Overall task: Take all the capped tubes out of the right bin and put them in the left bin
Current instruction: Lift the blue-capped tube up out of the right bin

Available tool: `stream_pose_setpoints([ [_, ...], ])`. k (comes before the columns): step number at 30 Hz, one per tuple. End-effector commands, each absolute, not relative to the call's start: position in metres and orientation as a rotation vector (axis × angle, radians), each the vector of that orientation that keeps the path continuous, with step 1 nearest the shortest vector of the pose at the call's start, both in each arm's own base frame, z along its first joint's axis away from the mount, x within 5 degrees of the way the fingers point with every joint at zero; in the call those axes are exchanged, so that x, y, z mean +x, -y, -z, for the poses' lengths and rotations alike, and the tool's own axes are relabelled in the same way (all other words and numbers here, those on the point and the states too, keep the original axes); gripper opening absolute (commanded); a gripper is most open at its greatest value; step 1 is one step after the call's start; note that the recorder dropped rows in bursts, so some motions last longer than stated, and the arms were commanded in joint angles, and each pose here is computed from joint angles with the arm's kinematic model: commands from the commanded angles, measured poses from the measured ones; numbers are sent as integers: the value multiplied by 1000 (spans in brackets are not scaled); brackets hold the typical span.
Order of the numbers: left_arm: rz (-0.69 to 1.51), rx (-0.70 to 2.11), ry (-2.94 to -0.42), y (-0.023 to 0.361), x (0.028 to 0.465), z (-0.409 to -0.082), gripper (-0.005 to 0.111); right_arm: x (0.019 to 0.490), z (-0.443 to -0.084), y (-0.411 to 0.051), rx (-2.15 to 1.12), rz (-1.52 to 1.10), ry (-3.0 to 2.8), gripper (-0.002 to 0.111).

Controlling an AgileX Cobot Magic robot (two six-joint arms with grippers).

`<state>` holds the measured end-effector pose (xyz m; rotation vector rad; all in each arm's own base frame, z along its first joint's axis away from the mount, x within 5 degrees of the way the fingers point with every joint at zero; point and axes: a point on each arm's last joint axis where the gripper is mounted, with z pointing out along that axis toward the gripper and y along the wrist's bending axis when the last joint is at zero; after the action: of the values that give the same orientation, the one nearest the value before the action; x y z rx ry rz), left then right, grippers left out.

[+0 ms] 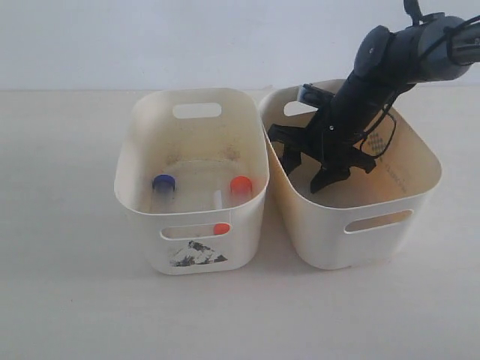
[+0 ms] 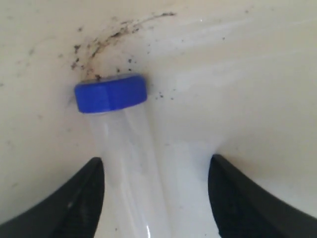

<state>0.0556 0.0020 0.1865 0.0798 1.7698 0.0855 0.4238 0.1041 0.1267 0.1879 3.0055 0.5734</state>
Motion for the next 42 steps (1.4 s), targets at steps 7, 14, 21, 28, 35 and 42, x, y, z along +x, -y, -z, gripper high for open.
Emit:
stream_pose_setpoints([
  [7,-71,65,-1750,-2,56,-189,4,424,-115,-86,174,-324,-3030,58],
  [14,-71,65,-1750,-2,56,-189,4,424,-129,-79,130,-209,-3009,58],
  [21,-71,65,-1750,-2,56,-189,4,426,-156,-80,134,-241,-2912,58],
  [28,-71,65,-1750,-2,56,-189,4,427,-174,-86,186,-371,-2836,58],
  [35,-71,65,-1750,-2,56,-189,4,429,-154,-98,244,-509,-2864,58],
  [42,-71,65,-1750,-2,56,-189,4,427,-122,-119,171,-486,-2931,58],
])
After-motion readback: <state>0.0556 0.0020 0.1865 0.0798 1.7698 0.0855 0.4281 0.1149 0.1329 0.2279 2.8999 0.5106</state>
